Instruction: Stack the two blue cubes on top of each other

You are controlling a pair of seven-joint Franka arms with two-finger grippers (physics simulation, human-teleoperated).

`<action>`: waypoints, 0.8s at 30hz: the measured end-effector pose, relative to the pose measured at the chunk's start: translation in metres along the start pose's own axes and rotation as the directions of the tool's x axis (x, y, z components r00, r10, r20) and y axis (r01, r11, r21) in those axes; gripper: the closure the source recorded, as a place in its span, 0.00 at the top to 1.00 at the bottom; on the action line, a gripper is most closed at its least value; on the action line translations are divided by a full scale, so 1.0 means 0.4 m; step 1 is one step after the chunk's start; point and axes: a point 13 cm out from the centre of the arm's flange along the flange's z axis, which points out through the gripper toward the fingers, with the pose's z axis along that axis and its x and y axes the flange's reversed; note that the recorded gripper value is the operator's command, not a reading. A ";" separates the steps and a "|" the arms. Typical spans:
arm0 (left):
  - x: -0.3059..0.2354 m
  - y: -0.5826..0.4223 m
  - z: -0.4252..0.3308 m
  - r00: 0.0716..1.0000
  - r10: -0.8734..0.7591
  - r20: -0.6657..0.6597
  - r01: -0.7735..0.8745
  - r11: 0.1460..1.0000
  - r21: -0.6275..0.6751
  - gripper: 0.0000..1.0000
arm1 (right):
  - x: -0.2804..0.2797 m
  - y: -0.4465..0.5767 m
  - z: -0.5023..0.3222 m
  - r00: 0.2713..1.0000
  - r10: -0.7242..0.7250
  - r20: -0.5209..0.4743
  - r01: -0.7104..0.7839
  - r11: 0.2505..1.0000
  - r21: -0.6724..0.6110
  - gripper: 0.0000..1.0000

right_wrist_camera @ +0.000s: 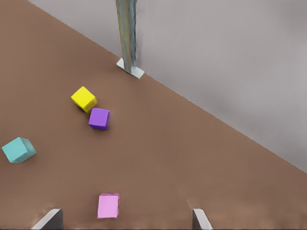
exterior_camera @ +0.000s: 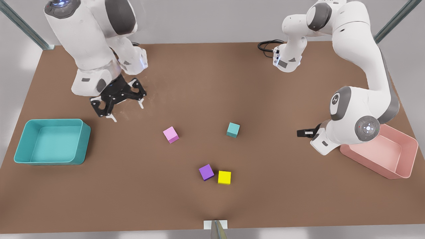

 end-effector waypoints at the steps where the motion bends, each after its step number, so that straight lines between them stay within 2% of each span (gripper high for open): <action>1: -0.014 0.033 0.053 0.999 -0.019 -0.027 0.019 1.000 -0.003 1.00 | 0.132 -0.181 0.057 0.984 0.129 -0.123 -0.129 0.992 0.009 1.00; 3: -0.064 0.171 0.127 0.995 -0.091 -0.044 0.092 0.996 0.018 1.00 | 0.424 -0.275 0.273 0.901 0.242 -0.361 -0.261 0.965 -0.005 1.00; 4: -0.083 0.225 0.152 0.992 -0.117 -0.043 0.118 0.993 0.027 1.00 | 0.498 -0.303 0.377 0.861 0.274 -0.428 -0.307 0.952 -0.008 1.00; 7: -0.101 0.289 0.193 0.992 -0.126 -0.032 0.126 0.992 0.017 1.00 | 0.561 -0.300 0.561 0.808 0.283 -0.516 -0.330 0.944 0.000 1.00; 8: -0.085 0.309 0.204 0.992 -0.120 -0.033 0.120 0.993 0.006 1.00 | 0.544 -0.277 0.553 0.821 0.264 -0.506 -0.303 0.953 0.005 1.00; 10: -0.001 0.361 0.296 0.992 -0.105 -0.066 0.103 0.994 -0.036 1.00 | 0.399 -0.294 0.349 0.895 0.262 -0.360 -0.268 0.963 0.036 1.00; 11: 0.032 0.399 0.343 0.992 -0.107 -0.074 0.104 0.994 -0.040 1.00 | 0.357 -0.301 0.279 0.910 0.262 -0.321 -0.262 0.964 0.045 1.00; 15: 0.095 0.468 0.495 0.996 -0.076 -0.040 0.075 0.996 -0.040 1.00 | 0.384 -0.333 0.219 0.888 0.291 -0.355 -0.289 0.955 0.062 1.00; 24: -0.029 0.526 0.605 0.992 0.014 0.127 -0.008 0.999 -0.050 1.00 | 0.407 -0.295 0.207 0.869 0.271 -0.413 -0.267 0.961 0.068 1.00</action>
